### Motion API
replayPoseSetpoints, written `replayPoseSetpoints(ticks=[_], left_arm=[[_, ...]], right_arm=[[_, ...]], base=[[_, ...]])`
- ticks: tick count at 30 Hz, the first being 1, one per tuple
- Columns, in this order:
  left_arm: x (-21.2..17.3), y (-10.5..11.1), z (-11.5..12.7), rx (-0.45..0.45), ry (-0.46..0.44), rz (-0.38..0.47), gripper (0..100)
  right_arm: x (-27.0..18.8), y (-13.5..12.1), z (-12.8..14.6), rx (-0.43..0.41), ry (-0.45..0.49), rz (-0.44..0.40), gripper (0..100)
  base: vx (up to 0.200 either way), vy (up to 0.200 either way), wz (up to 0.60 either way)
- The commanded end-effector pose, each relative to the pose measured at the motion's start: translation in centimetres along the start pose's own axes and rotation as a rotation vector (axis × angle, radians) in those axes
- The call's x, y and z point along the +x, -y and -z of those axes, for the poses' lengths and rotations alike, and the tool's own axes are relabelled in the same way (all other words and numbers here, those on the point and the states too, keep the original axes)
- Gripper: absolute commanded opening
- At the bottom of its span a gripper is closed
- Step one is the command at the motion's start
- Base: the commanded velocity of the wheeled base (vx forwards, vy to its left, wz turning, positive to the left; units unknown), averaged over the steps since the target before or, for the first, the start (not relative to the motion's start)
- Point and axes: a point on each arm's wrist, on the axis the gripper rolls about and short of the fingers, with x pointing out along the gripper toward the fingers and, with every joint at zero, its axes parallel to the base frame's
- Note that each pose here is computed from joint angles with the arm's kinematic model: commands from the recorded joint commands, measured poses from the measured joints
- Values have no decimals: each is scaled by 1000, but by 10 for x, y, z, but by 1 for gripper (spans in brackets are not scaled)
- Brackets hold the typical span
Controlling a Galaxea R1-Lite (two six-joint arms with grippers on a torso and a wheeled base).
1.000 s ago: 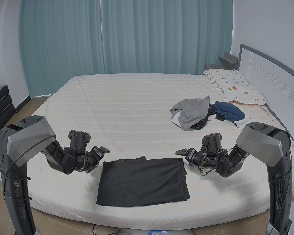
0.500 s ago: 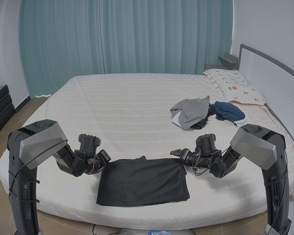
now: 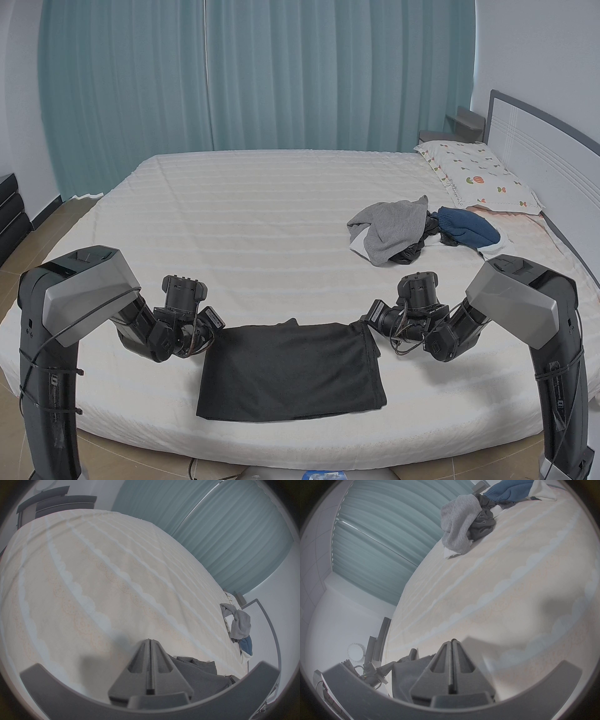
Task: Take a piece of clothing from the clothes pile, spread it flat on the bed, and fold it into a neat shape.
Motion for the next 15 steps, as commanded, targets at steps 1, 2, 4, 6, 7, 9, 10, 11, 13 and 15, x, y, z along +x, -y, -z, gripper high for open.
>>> replayPoseSetpoints(ticks=[1,2,4,6,7,9,10,11,13,15], left_arm=[[-1,0,-1,-1,1,1,0],[-1,0,0,-1,0,0,0],[0,-1,0,-2,0,-2,0],[0,-2,-1,-5,0,-6,0],[0,-3,-1,-7,-2,-6,0],[0,-3,-1,-8,-3,-8,0],[0,-4,0,-8,-4,-9,0],[0,-3,-1,-8,-4,-7,0],[-1,-3,-1,-9,-5,-6,0],[-2,-4,-1,-12,-10,-6,0]], right_arm=[[1,-2,-3,0,11,-7,0],[1,-2,-3,0,11,-6,0],[1,-2,-4,0,19,-4,0],[1,-1,-4,-1,22,1,0],[1,-1,-4,-1,22,1,0],[1,0,-3,-2,19,5,0],[1,0,-3,-3,19,7,0],[1,0,-3,-3,18,8,0],[1,0,-3,-3,20,6,0],[1,0,-3,-4,18,8,0]], base=[[0,0,0],[0,0,0],[0,0,0],[0,0,0],[0,0,0],[0,0,0],[0,0,0],[0,0,0],[0,0,0],[0,0,0]])
